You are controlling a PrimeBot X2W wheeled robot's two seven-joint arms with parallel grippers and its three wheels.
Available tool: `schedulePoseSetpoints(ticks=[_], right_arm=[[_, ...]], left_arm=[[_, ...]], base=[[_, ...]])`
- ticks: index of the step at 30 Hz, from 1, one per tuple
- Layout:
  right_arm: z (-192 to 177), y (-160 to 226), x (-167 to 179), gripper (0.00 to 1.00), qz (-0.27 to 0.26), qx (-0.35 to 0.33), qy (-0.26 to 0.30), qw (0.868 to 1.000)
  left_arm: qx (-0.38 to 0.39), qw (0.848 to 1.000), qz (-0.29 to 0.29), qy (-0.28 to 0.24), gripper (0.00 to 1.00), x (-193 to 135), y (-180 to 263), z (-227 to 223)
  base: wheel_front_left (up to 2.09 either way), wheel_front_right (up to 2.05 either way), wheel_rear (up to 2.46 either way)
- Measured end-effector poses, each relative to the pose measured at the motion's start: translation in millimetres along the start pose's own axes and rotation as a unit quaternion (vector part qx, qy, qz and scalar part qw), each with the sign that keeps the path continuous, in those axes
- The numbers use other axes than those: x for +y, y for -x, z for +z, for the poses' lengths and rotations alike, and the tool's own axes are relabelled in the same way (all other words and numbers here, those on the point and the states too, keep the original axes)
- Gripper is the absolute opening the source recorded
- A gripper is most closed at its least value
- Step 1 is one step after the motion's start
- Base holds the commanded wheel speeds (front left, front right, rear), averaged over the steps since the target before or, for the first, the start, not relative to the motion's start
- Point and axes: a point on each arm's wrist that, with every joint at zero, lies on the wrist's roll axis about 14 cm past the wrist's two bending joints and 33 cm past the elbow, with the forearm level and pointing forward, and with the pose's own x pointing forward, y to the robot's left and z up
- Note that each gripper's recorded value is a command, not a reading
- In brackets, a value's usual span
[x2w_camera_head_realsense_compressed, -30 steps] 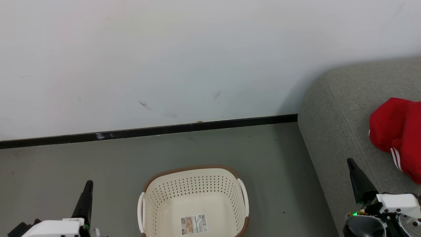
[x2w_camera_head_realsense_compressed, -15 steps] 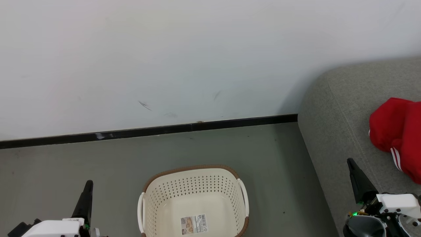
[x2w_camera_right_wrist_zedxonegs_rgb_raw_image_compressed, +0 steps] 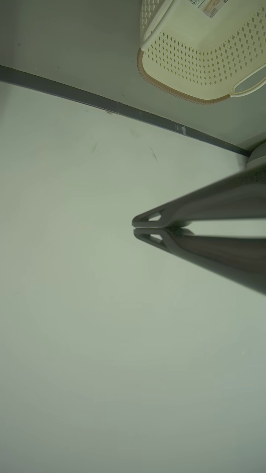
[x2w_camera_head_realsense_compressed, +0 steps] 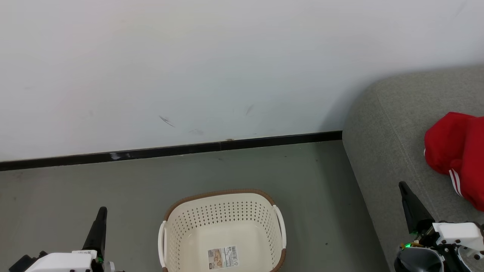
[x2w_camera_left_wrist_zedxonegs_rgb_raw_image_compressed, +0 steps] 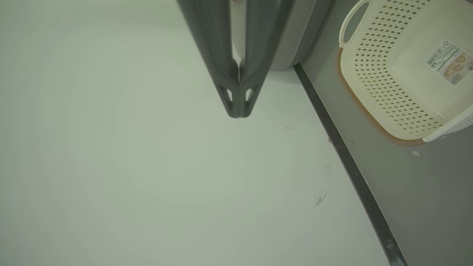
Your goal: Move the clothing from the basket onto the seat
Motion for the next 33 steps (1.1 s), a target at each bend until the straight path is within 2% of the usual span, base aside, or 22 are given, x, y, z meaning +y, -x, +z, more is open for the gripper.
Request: schedulePoseSetpoints(ticks=[33], right_arm=[[-0.1,0.0,0.0,0.0,0.0,0.001,0.0,1.0]], left_arm=[[0.002,1.0,-0.001,0.001,0.0,-0.3,0.0,-0.6]], base=[[0.0,0.0,0.0]])
